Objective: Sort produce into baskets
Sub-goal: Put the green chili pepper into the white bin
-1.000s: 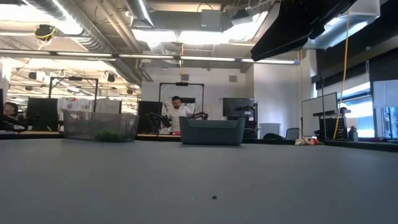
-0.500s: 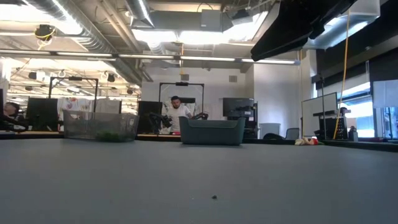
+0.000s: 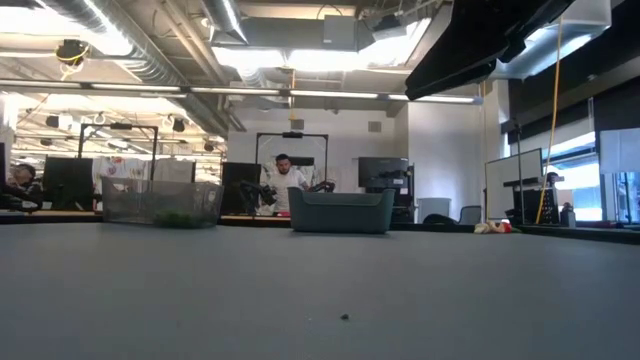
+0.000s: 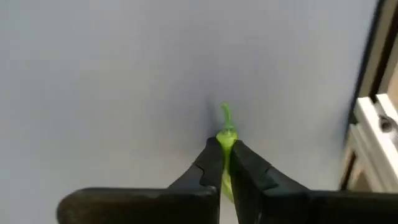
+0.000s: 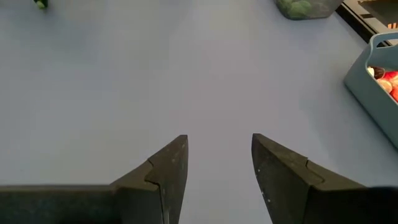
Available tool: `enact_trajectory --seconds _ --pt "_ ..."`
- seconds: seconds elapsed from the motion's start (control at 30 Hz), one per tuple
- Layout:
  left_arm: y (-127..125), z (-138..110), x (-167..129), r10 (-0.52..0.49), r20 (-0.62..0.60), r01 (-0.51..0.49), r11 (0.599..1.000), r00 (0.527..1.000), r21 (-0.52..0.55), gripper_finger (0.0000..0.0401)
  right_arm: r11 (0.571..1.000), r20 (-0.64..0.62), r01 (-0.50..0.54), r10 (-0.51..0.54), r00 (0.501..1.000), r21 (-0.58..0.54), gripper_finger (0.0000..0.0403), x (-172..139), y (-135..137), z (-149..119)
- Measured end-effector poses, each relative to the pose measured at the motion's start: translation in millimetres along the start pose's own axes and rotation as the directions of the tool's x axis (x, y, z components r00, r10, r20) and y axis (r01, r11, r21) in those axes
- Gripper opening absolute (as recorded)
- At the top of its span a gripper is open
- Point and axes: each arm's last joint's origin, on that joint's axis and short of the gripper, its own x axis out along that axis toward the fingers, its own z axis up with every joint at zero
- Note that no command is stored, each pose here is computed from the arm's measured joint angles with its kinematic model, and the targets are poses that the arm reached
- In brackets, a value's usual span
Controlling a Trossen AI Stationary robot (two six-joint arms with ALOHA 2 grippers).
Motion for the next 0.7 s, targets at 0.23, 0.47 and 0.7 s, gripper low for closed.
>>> enact_trajectory --seconds 0.23,0.47,0.7 --pt "29.3 14.9 -22.5 0.047 -0.006 -0.047 0.997 0.999 0.059 0.0017 1.0 0.001 0.0 0.0 1.0 0.0 0.0176 0.0 0.1 0.1" --pt "63.2 32.5 -62.2 0.111 0.184 -0.137 0.981 0.977 0.136 0.0011 0.999 0.005 -0.011 0.011 1.0 -0.041 0.0176 0.1 0.7 0.8" --pt "104.8 45.5 -110.9 0.21 0.442 -0.249 0.968 0.872 0.032 0.0023 0.999 0.01 -0.012 0.013 1.0 -0.04 0.0176 0.1 0.8 1.3"
